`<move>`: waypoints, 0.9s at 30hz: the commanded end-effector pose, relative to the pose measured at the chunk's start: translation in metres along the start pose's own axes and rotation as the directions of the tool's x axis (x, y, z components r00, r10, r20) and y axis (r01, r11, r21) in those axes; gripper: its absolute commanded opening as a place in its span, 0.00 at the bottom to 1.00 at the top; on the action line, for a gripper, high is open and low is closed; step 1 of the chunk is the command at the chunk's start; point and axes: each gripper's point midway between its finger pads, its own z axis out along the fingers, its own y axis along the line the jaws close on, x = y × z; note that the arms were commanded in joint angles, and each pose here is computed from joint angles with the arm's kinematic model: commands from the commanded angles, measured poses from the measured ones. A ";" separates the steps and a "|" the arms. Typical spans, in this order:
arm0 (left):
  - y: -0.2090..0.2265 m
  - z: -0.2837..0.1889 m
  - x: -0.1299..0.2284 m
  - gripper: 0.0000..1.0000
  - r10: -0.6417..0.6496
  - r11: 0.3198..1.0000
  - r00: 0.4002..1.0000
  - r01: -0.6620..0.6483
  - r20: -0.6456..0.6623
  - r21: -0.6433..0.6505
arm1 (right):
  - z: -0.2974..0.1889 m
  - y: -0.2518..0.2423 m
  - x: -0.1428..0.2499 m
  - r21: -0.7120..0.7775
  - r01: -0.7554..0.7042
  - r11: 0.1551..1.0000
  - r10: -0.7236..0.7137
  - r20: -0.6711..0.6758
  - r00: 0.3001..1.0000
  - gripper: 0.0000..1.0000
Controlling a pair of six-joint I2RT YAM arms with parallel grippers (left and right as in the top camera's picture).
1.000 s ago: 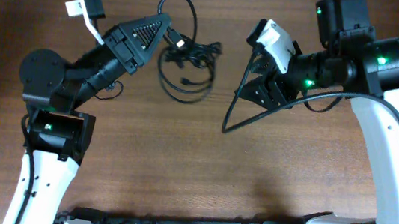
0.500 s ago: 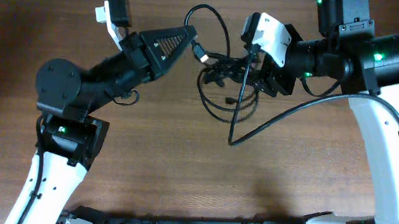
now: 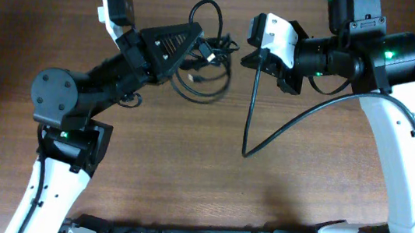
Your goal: Untangle cables
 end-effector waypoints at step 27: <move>-0.020 -0.009 0.034 0.99 0.094 0.995 0.973 -0.082 -0.213 0.063 | -0.008 -0.016 -0.049 -0.013 -0.218 0.976 0.216 0.201 0.955 0.04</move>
